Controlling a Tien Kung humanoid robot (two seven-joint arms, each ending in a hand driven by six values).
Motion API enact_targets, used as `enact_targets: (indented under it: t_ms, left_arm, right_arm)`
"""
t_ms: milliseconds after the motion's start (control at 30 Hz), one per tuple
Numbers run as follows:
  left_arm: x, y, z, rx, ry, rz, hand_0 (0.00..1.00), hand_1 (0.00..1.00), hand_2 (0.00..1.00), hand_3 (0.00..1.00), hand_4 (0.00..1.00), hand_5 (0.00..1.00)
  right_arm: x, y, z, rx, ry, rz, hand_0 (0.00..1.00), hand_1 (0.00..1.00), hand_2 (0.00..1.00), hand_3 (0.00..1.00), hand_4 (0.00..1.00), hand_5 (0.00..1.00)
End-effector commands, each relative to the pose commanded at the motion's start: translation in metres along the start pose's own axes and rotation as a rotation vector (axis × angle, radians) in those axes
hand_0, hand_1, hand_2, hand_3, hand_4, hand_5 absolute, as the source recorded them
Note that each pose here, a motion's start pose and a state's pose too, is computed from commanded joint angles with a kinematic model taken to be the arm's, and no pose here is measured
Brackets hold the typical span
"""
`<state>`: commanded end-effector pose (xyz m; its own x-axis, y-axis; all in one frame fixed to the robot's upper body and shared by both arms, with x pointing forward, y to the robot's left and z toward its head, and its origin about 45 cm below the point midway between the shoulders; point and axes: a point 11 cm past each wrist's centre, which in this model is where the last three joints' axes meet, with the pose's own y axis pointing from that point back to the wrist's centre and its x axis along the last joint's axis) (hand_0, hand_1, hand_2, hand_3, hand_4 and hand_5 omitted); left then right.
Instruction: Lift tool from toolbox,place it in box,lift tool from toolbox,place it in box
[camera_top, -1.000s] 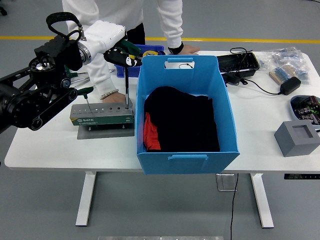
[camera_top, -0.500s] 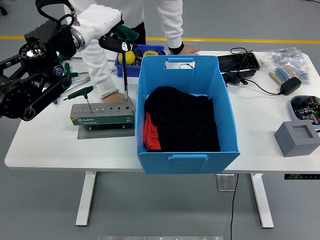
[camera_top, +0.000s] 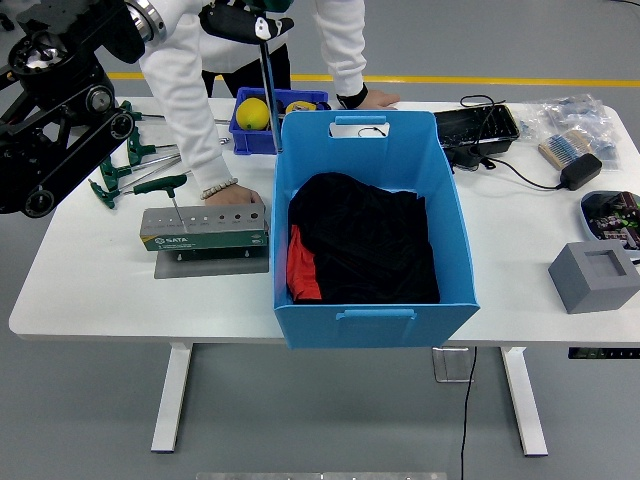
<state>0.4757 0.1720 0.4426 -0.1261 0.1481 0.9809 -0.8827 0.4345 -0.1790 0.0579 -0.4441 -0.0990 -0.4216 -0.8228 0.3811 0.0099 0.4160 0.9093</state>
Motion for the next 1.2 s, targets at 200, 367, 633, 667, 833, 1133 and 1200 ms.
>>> enact_targets:
  t_ms: [200, 367, 633, 667, 833, 1133, 1200]
  left_arm:
    - [-0.011, -0.002, 0.029, -0.062, 0.07, -0.007, 0.029, 0.002, 0.002, 0.034, 0.725, 0.564]
    - [-0.045, 0.0, 0.057, -0.126, 0.125, -0.082, 0.029, 0.002, 0.002, 0.036, 0.719, 0.557]
    - [-0.115, 0.005, 0.07, -0.142, 0.128, -0.256, 0.029, 0.002, 0.002, 0.037, 0.713, 0.55]
    - [-0.121, 0.005, 0.07, -0.139, 0.128, -0.269, 0.029, 0.002, 0.002, 0.037, 0.713, 0.55]
    - [-0.148, 0.009, 0.071, -0.135, 0.127, -0.328, 0.029, 0.002, 0.002, 0.037, 0.711, 0.546]
    - [-0.177, 0.011, 0.074, -0.123, 0.158, -0.383, 0.056, 0.002, 0.006, 0.053, 0.707, 0.536]
    - [-0.182, 0.01, 0.075, -0.119, 0.18, -0.389, 0.056, 0.002, 0.006, 0.053, 0.707, 0.536]
  right_arm:
    - [0.0, 0.0, -0.003, 0.006, -0.003, 0.0, 0.635, 0.607, 0.682, 0.551, 0.781, 0.673]
    - [0.0, 0.001, -0.005, 0.01, -0.007, 0.0, 0.635, 0.607, 0.681, 0.551, 0.781, 0.673]
    - [0.002, 0.001, -0.013, 0.026, -0.008, 0.001, 0.635, 0.607, 0.681, 0.551, 0.781, 0.673]
    - [0.002, 0.001, -0.014, 0.028, -0.011, 0.002, 0.635, 0.607, 0.681, 0.551, 0.781, 0.673]
    - [0.004, 0.002, -0.019, 0.042, -0.017, 0.007, 0.635, 0.607, 0.676, 0.551, 0.78, 0.673]
    - [0.005, 0.002, -0.02, 0.045, -0.012, 0.011, 0.633, 0.602, 0.672, 0.551, 0.78, 0.673]
    - [0.006, 0.002, -0.02, 0.043, -0.009, 0.013, 0.633, 0.602, 0.672, 0.551, 0.78, 0.673]
